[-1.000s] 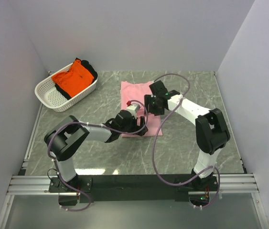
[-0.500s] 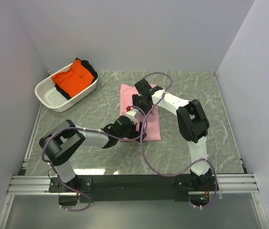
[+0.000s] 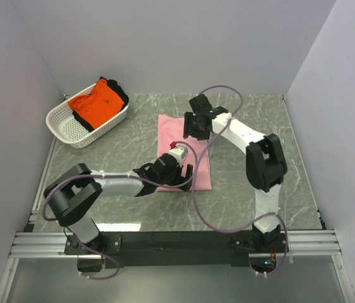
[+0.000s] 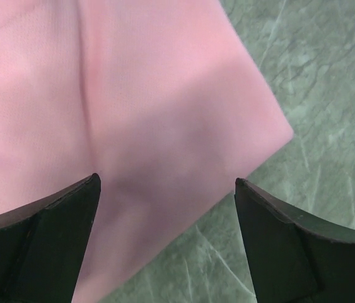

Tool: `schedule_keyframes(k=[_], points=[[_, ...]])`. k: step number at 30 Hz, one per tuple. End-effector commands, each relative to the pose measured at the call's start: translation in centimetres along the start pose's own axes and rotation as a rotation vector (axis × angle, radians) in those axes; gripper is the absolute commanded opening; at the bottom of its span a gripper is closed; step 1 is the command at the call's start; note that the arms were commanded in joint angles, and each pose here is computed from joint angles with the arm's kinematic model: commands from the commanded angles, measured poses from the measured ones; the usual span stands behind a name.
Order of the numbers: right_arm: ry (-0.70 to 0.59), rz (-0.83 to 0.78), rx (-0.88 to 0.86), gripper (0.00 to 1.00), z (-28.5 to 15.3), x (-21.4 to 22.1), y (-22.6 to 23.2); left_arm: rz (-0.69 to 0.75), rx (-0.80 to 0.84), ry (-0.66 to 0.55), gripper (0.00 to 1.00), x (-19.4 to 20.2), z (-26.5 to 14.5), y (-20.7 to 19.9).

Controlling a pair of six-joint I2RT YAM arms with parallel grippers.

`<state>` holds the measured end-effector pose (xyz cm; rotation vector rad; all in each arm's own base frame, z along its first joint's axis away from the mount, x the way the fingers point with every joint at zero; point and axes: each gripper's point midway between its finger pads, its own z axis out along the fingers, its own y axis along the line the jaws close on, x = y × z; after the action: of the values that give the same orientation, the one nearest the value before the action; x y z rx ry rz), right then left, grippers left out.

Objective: Fold and stack the t-shirts
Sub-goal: Fold the tshirt

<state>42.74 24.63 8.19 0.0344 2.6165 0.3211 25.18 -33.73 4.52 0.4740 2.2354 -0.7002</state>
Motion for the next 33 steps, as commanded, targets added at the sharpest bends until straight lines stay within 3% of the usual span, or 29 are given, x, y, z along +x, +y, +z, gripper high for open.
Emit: schedule_keyframes(k=[1, 4, 8, 12, 19, 24, 33], points=[[-0.148, 0.026, -0.019, 0.67, -5.9, -3.0, -0.8, 0.029, 0.000, -0.115, 0.94, -5.8, -2.9, -2.0], [-0.168, 0.023, 0.000, 0.68, -7.9, -1.6, -2.3, 0.005, -0.011, -0.215, 0.96, -9.4, -6.0, -2.6], [-0.187, 0.020, -0.019, 0.68, -10.0, 1.3, -3.6, -0.071, -0.120, -0.267, 0.98, -10.2, -8.8, -0.3], [-0.142, 0.037, -0.031, 0.69, -9.8, 6.0, -5.3, -0.153, -0.208, -0.166, 0.99, -6.2, -9.1, 2.7], [-0.094, 0.053, -0.067, 0.69, -9.4, 11.4, -5.5, -0.310, -0.191, -0.031, 0.98, 1.6, -8.6, 4.8], [-0.060, 0.077, -0.074, 0.69, -8.2, 13.8, -5.8, -0.351, -0.141, -0.052, 0.98, 1.9, -8.5, 4.3], [0.026, 0.100, -0.096, 0.69, -5.6, 17.6, -6.2, -0.382, -0.210, -0.027, 0.92, 2.9, -7.8, 5.6]])
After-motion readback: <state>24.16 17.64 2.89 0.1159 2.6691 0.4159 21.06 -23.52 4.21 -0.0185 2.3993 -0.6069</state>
